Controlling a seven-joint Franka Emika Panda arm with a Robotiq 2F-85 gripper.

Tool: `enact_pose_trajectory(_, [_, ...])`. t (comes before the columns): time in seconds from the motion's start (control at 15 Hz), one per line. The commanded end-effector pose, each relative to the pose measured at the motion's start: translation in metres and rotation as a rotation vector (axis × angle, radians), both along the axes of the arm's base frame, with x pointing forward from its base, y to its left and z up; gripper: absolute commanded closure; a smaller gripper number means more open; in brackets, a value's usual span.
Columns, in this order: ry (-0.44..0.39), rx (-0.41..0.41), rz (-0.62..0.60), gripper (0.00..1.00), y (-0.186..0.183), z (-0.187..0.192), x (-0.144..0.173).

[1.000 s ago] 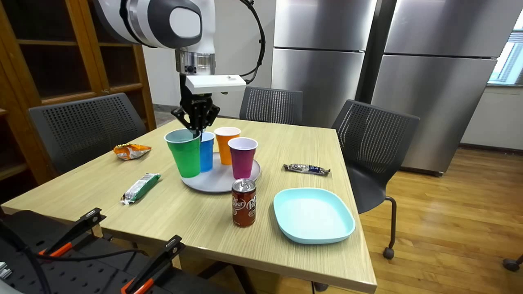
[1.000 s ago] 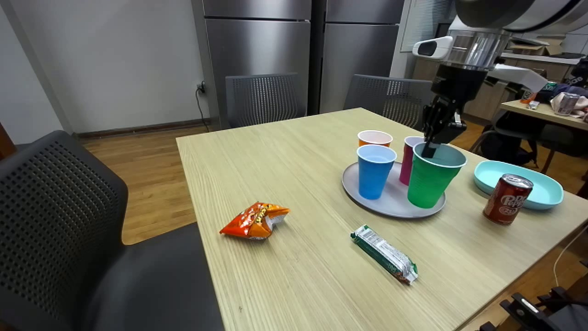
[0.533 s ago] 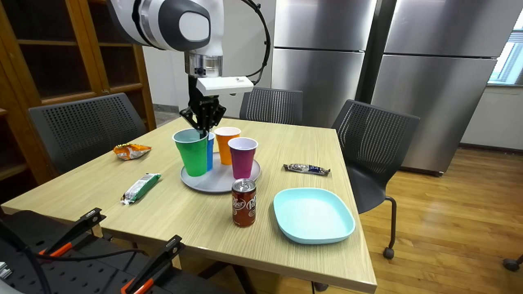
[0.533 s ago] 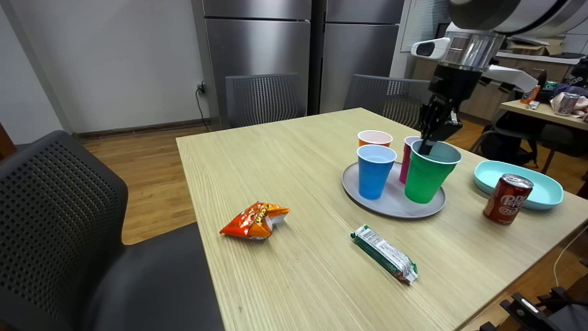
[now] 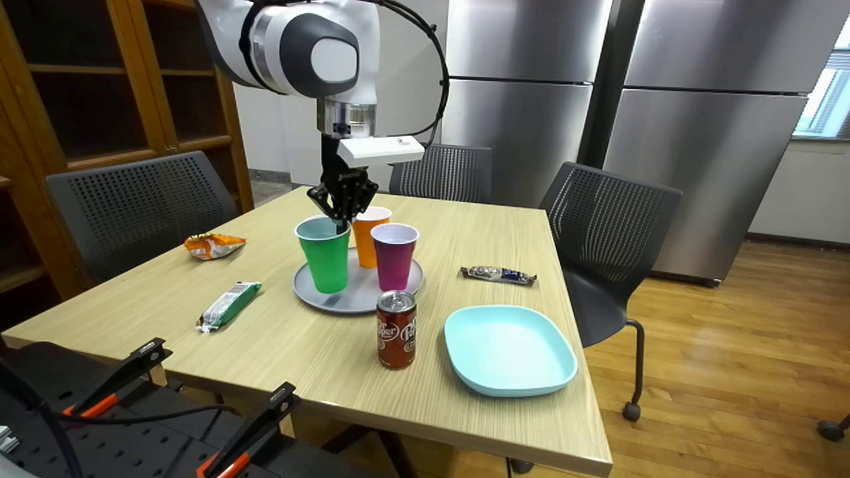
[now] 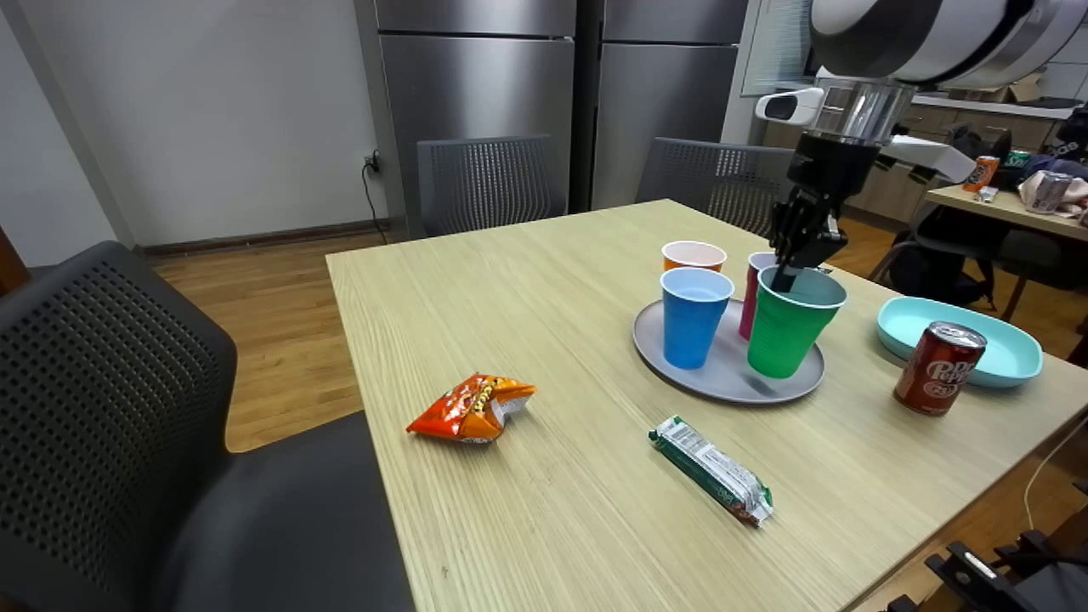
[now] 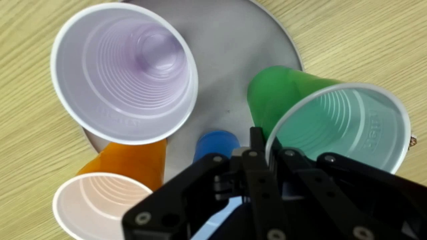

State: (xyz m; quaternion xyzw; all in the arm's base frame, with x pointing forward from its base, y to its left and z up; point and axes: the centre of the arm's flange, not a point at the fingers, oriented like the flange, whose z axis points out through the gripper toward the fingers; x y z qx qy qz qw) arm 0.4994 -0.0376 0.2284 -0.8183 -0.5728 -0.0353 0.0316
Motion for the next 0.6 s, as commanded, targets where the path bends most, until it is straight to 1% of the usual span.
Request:
enact_pose_trajectory(0.0, [0.013, 0.023, 0.024, 0.99, -0.007, -0.003, 0.01])
enact_pose_trajectory(0.53, [0.027, 0.023, 0.031, 0.99, -0.01, -0.013, 0.01])
